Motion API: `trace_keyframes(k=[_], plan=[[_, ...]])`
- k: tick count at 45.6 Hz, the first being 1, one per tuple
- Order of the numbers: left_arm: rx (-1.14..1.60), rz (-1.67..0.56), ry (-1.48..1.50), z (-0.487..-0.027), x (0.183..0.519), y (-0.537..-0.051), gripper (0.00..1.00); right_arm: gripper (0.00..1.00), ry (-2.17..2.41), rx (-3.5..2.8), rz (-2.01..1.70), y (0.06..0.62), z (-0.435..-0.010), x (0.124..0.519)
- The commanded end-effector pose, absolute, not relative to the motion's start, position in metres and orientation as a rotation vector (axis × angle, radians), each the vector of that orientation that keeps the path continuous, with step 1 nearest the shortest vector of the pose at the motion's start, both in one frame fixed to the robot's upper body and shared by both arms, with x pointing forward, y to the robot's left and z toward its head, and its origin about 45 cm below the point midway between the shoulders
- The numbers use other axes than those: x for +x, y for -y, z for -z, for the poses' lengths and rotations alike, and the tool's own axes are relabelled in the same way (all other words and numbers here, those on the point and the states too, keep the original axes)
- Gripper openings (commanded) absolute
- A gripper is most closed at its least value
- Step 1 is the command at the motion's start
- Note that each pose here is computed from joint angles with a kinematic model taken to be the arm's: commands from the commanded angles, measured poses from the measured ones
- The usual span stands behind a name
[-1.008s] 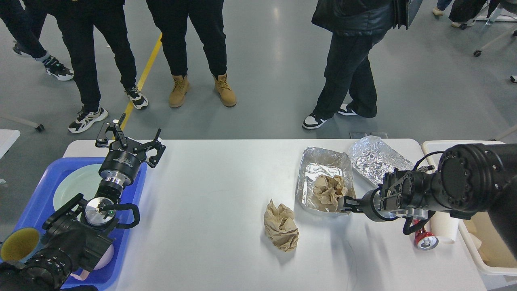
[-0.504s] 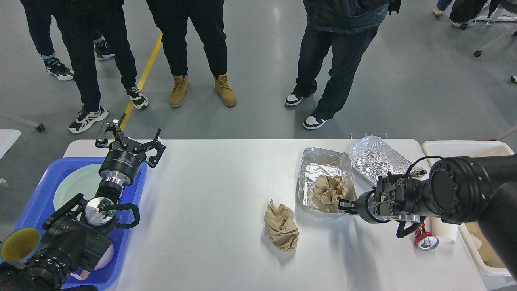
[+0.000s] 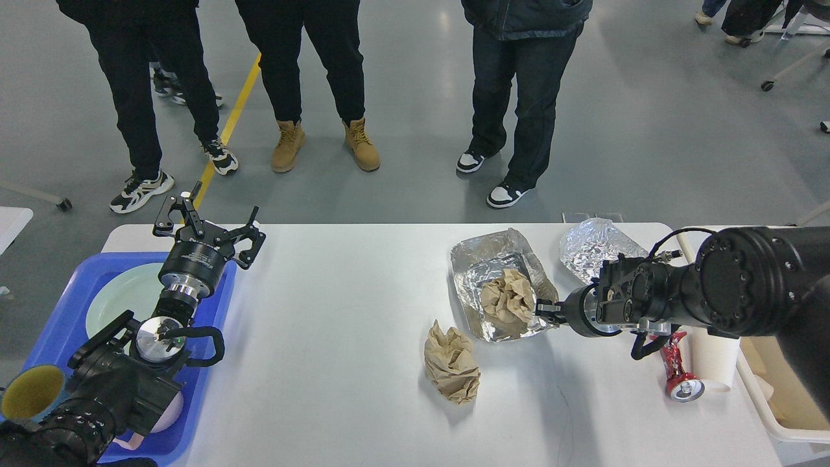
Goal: Tidy desktop
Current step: 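Grasp the rim of the foil tray with the right gripper, then lift the foil tray and tip it into the white bin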
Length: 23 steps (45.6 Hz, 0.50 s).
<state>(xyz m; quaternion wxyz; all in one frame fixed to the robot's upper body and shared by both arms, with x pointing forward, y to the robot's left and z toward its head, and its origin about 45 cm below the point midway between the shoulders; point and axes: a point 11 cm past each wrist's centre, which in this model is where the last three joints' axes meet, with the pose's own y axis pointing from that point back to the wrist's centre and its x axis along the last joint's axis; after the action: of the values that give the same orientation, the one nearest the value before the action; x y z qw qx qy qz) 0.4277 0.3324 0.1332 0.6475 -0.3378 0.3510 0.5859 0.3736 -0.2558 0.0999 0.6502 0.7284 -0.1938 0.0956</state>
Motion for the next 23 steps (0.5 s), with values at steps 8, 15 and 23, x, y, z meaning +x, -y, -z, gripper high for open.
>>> trace_keyframes(k=[8, 15, 23], plan=[[-0.769, -1.332, -0.798, -0.133, 0.428, -0.332, 0.96, 0.00, 0.501, 1.712, -0.178, 0.258, -0.145, 0.400], [-0.767, -1.332, -0.798, -0.133, 0.428, -0.332, 0.96, 0.00, 0.533, 1.746, -0.153, 0.265, -0.185, 0.419], [-0.768, -1.333, -0.798, -0.133, 0.428, -0.332, 0.96, 0.00, 0.550, 1.800, -0.110, 0.278, -0.259, 0.439]])
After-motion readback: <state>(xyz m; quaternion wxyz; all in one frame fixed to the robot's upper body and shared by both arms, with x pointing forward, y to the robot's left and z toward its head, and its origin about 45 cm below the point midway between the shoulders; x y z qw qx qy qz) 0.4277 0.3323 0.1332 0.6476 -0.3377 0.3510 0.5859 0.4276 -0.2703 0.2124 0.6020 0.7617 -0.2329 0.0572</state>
